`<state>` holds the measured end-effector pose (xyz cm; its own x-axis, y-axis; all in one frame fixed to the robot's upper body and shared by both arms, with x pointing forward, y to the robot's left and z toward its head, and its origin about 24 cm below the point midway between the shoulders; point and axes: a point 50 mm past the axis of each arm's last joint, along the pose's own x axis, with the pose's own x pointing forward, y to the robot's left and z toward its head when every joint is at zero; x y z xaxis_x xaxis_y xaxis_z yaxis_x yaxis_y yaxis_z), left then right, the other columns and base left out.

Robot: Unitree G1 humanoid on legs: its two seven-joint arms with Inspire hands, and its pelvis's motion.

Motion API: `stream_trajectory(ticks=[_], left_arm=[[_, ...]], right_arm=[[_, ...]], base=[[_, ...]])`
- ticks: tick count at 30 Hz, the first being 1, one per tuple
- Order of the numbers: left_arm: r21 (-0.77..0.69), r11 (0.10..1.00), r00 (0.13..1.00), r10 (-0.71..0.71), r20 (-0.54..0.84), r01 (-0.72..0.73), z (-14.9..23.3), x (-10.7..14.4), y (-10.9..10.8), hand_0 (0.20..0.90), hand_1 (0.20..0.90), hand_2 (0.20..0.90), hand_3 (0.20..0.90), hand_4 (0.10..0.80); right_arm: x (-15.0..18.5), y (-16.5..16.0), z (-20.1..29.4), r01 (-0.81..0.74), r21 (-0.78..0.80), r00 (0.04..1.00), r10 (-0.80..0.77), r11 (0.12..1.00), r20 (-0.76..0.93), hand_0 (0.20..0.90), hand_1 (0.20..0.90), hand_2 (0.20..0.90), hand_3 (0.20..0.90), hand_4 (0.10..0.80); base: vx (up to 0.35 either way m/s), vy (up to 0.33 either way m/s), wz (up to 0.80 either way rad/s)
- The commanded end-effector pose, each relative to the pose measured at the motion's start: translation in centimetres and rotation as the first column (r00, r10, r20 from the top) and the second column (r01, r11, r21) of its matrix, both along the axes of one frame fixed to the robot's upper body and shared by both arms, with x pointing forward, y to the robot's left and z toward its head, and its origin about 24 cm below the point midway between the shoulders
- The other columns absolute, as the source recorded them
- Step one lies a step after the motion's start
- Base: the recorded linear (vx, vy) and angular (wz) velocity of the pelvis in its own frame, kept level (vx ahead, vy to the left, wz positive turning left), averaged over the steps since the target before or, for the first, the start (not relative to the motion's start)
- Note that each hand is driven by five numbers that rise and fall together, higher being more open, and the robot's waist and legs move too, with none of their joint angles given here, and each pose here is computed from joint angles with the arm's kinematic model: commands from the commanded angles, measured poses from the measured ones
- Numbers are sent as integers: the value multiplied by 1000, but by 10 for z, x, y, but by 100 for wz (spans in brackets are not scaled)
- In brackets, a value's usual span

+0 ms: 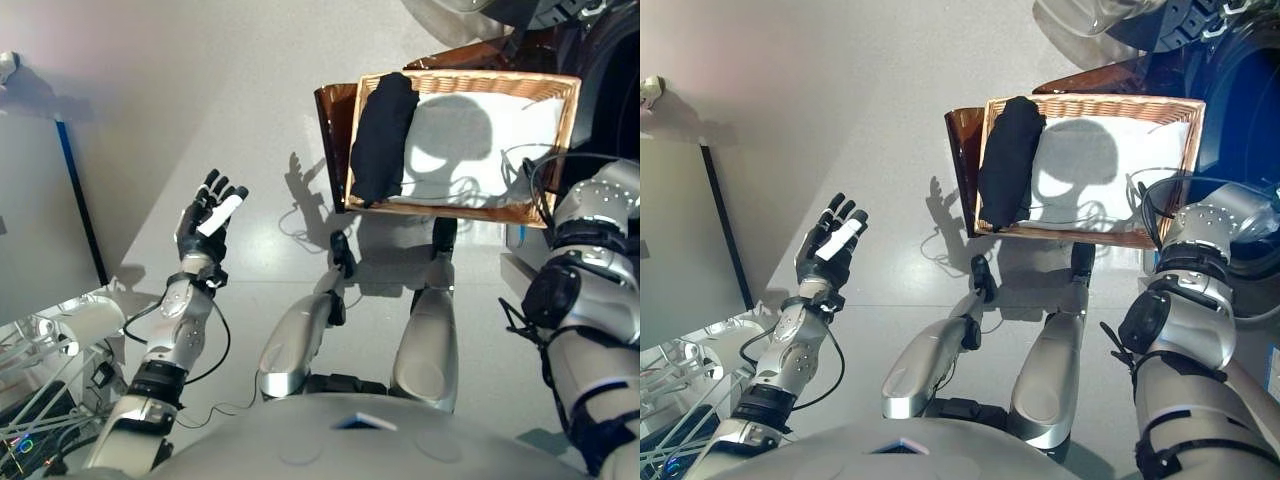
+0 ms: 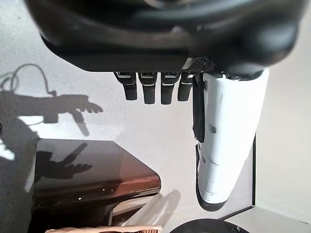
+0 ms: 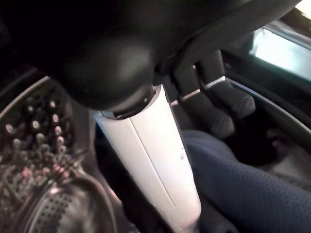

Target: Pick up the clothes and place them into the washing machine

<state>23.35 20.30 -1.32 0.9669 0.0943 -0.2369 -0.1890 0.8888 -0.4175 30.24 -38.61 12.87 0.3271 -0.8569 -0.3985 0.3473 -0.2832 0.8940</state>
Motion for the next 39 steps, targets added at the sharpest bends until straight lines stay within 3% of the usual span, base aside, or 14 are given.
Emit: stream_trajectory(ticks=[1,2,17,21,31,39], left_arm=[[37,998,995,46,94,-49,18,2,15,900,900,900,900,800],[37,998,994,46,96,-49,19,2,15,900,900,900,900,800],[37,997,993,60,97,-63,19,1,19,900,900,900,900,800],[43,998,993,50,109,-55,21,1,18,900,900,900,900,800],[35,998,991,47,123,-51,20,2,18,900,900,900,900,800],[43,996,991,67,114,-72,17,-1,24,900,900,900,900,800]], right_arm=[[-25,-34,43,162,-173,987,-155,972,50,787,787,787,787,720],[-24,-33,43,159,-173,987,-151,972,55,900,900,900,900,800],[-12,-20,25,68,-171,998,-67,983,14,900,900,900,900,800],[-1,-6,17,-50,-248,997,34,968,-68,900,900,900,900,800],[7,26,-43,-294,-251,941,234,922,-243,900,900,900,900,800],[7,41,-66,-392,-243,899,313,888,-307,900,900,900,900,800]], base=[[0,0,0],[0,0,0],[0,0,0],[0,0,0],[-4,-6,-1],[-2,0,0]])
